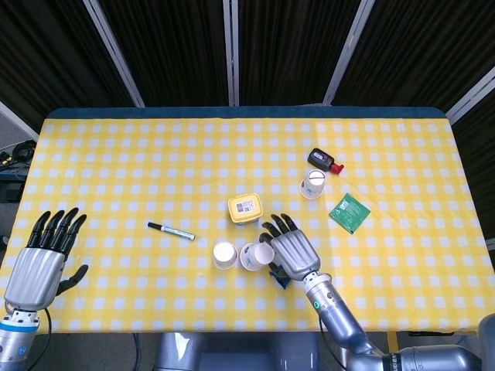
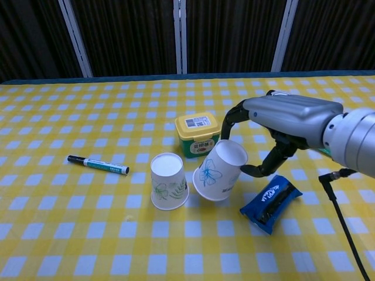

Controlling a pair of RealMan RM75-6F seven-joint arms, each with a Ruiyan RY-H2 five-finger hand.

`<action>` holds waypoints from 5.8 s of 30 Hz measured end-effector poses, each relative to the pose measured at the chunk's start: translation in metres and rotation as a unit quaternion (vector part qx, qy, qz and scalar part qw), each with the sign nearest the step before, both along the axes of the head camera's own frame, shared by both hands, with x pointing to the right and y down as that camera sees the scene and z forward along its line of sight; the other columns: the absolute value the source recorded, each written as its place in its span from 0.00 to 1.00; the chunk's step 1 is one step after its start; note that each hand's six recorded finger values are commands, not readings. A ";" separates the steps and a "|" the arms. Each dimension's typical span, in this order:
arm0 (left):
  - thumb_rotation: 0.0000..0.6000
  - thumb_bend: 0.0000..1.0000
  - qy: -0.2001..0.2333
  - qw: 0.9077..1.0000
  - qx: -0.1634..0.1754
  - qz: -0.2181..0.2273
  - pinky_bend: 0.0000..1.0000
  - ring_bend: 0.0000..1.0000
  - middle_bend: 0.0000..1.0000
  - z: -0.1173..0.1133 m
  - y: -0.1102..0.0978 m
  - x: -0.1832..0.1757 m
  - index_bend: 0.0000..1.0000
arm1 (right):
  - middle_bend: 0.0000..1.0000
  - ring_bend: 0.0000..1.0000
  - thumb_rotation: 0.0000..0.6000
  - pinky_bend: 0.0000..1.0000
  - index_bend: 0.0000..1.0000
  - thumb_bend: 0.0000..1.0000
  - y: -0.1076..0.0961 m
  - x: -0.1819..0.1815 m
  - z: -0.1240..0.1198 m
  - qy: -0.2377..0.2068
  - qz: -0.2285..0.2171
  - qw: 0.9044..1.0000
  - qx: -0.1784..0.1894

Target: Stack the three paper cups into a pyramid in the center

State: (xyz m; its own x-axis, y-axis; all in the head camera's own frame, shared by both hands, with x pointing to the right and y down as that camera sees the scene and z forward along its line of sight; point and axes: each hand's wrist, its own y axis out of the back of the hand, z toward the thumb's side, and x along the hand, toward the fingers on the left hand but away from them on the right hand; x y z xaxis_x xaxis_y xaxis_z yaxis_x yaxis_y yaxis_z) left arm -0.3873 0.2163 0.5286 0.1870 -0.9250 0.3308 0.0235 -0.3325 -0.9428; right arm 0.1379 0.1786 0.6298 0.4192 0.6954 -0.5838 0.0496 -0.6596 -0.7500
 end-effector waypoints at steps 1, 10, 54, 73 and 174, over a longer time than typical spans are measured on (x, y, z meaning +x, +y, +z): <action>1.00 0.23 -0.001 1.000 -0.001 -0.001 0.00 0.00 0.00 0.000 0.000 0.000 0.00 | 0.17 0.00 1.00 0.00 0.53 0.26 0.000 0.000 0.002 0.002 0.000 1.000 -0.001; 1.00 0.24 0.002 1.000 -0.005 -0.001 0.00 0.00 0.00 0.000 -0.001 -0.001 0.00 | 0.17 0.00 1.00 0.00 0.53 0.26 0.004 -0.006 0.015 0.014 -0.007 1.000 -0.005; 1.00 0.23 0.001 1.000 -0.015 0.003 0.00 0.00 0.00 0.003 -0.001 0.000 0.00 | 0.06 0.00 1.00 0.00 0.20 0.17 0.007 -0.021 0.027 0.021 -0.006 1.000 0.020; 1.00 0.23 0.001 1.000 -0.016 -0.006 0.00 0.00 0.00 0.004 -0.004 -0.004 0.00 | 0.05 0.00 1.00 0.00 0.20 0.17 -0.038 0.024 -0.004 0.060 0.023 0.994 0.086; 1.00 0.23 -0.018 0.998 -0.053 -0.014 0.00 0.00 0.00 0.038 -0.019 -0.008 0.00 | 0.12 0.00 1.00 0.00 0.45 0.31 -0.041 -0.029 -0.075 -0.024 -0.043 0.993 0.106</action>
